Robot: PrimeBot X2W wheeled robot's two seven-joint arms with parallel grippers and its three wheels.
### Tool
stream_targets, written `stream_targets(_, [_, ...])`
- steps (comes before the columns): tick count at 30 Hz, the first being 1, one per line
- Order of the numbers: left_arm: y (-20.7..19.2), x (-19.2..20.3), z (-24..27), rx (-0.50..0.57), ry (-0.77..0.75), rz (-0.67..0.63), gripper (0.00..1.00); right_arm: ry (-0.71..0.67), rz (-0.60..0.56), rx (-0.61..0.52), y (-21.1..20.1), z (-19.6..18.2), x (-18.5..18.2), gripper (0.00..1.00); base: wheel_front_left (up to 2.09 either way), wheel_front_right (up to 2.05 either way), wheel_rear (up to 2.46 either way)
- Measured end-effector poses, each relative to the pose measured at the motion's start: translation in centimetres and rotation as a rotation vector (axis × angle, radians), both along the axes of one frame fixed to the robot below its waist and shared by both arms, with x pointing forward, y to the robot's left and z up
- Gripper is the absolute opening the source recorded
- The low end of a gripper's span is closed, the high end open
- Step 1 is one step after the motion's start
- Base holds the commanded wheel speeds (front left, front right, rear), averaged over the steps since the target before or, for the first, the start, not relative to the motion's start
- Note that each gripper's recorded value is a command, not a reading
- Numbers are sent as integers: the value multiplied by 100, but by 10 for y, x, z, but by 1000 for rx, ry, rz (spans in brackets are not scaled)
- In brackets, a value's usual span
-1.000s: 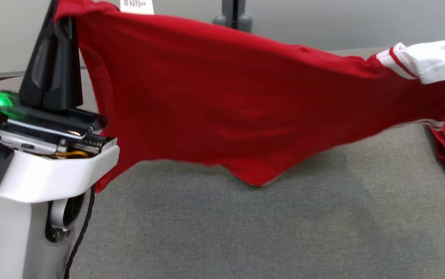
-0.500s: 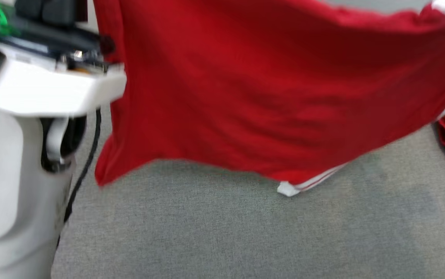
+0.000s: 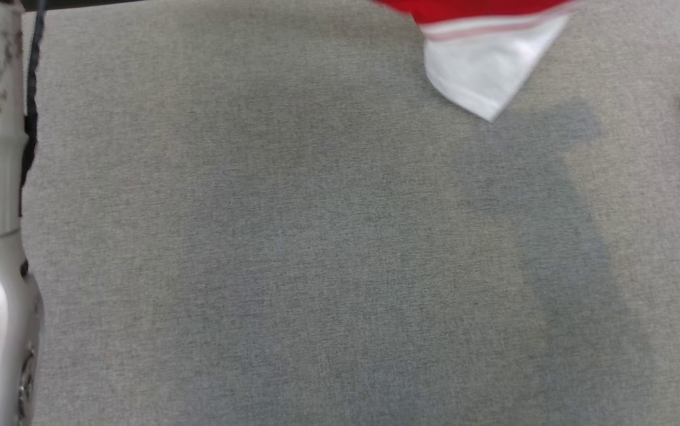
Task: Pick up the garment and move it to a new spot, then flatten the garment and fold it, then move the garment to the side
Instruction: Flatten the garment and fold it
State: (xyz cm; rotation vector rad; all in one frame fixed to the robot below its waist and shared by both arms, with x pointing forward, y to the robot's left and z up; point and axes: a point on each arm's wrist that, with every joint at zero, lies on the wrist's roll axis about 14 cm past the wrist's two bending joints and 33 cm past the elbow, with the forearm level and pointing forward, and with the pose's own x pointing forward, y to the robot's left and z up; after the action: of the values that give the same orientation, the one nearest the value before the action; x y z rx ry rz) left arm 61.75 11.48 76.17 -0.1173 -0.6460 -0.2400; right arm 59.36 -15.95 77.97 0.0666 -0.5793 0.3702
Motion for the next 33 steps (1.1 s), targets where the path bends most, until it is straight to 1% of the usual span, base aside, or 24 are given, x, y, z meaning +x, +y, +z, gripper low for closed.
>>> stream_targets(4, [7,26,-14,-29,75,26,0,21,4,-16,13,-3,16,0,0,0,0])
stream_targets(6, [10,38,-40,-37,159,37,0,81,4,-18,18,-22,26,0,0,0,0])
stream_targets(7, [10,48,-72,-30,253,44,0,162,12,-23,26,-50,35,0,0,0,0])
stream_targets(11, [11,59,-146,-31,448,62,0,346,39,-37,45,-120,46,0,0,0,0])
stream_targets(15, [8,52,-233,-39,654,61,0,564,53,-7,53,-212,42,0,0,0,0])
stream_targets(17, [7,46,-264,-36,723,57,0,641,59,-1,56,-248,35,0,0,0,0])
stream_targets(20, [15,28,-306,-54,813,69,0,748,74,61,60,-298,17,0,0,0,0])
stream_targets(23, [25,7,-332,-90,867,87,0,829,81,114,61,-333,-6,0,0,0,0])
stream_targets(26, [32,-10,-338,-148,868,93,0,878,83,168,56,-351,-27,0,0,0,0])
stream_targets(29, [40,-36,-348,-190,875,100,0,876,75,232,47,-352,-47,0,0,0,0])
stream_targets(33, [48,-73,-355,-215,875,113,0,902,67,279,40,-363,-91,0,0,0,0])
